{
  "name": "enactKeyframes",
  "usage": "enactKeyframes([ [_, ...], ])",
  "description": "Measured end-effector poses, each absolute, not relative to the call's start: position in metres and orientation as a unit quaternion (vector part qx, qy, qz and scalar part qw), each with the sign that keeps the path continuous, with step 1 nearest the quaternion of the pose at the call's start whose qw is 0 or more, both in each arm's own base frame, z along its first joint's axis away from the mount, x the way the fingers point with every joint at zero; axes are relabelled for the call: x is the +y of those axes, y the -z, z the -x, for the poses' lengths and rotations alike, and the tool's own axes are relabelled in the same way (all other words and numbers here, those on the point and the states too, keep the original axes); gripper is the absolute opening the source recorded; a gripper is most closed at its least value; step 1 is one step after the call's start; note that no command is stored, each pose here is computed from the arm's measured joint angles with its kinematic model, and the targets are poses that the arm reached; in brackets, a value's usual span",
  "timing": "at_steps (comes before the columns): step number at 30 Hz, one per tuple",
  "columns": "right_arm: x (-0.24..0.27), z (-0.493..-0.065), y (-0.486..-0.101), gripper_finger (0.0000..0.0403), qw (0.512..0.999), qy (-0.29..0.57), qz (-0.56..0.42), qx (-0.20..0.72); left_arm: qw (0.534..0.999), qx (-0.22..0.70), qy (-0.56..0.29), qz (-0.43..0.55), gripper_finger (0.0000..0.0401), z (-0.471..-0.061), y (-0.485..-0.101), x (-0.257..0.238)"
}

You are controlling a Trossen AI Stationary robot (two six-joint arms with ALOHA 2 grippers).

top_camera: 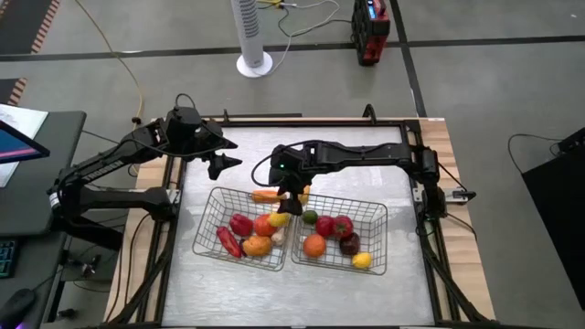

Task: Sort produce into baskets
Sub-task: Put the left lemon into the left wire basket

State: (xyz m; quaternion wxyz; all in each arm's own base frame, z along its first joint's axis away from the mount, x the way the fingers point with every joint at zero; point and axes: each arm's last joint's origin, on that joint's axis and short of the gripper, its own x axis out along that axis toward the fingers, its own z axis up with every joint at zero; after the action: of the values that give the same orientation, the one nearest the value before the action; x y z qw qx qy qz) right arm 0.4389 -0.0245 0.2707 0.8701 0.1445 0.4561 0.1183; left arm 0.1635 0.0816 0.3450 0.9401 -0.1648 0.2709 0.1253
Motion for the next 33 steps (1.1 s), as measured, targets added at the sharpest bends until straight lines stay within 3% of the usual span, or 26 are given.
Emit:
enactKeyframes([
  [6, -0.030, -0.434, -0.286, 0.0362, 0.857, -0.100, -0.157, 0.481, 0.938, 0.272, -0.117, 0.181, 0.0292, -0.163, -0.345, 0.081],
  [11, -0.004, -0.427, -0.324, 0.0343, 0.868, -0.109, -0.065, 0.481, 0.933, 0.278, -0.085, 0.212, 0.0292, -0.165, -0.343, 0.076],
  [16, -0.023, -0.411, -0.344, 0.0319, 0.854, -0.021, -0.080, 0.513, 0.916, 0.330, 0.007, 0.226, 0.0282, -0.193, -0.328, 0.058],
  [21, -0.056, -0.372, -0.385, 0.0304, 0.858, 0.066, -0.152, 0.487, 0.898, 0.375, 0.088, 0.214, 0.0262, -0.229, -0.309, 0.032],
  [24, -0.067, -0.342, -0.412, 0.0302, 0.869, 0.116, -0.145, 0.460, 0.892, 0.390, 0.120, 0.197, 0.0251, -0.247, -0.298, 0.012],
  [29, -0.083, -0.303, -0.444, 0.0302, 0.882, 0.204, -0.091, 0.416, 0.897, 0.393, 0.109, 0.173, 0.0241, -0.274, -0.280, -0.002],
  [33, -0.089, -0.271, -0.463, 0.0302, 0.885, 0.227, -0.093, 0.397, 0.900, 0.388, 0.081, 0.184, 0.0240, -0.296, -0.264, 0.000],
])
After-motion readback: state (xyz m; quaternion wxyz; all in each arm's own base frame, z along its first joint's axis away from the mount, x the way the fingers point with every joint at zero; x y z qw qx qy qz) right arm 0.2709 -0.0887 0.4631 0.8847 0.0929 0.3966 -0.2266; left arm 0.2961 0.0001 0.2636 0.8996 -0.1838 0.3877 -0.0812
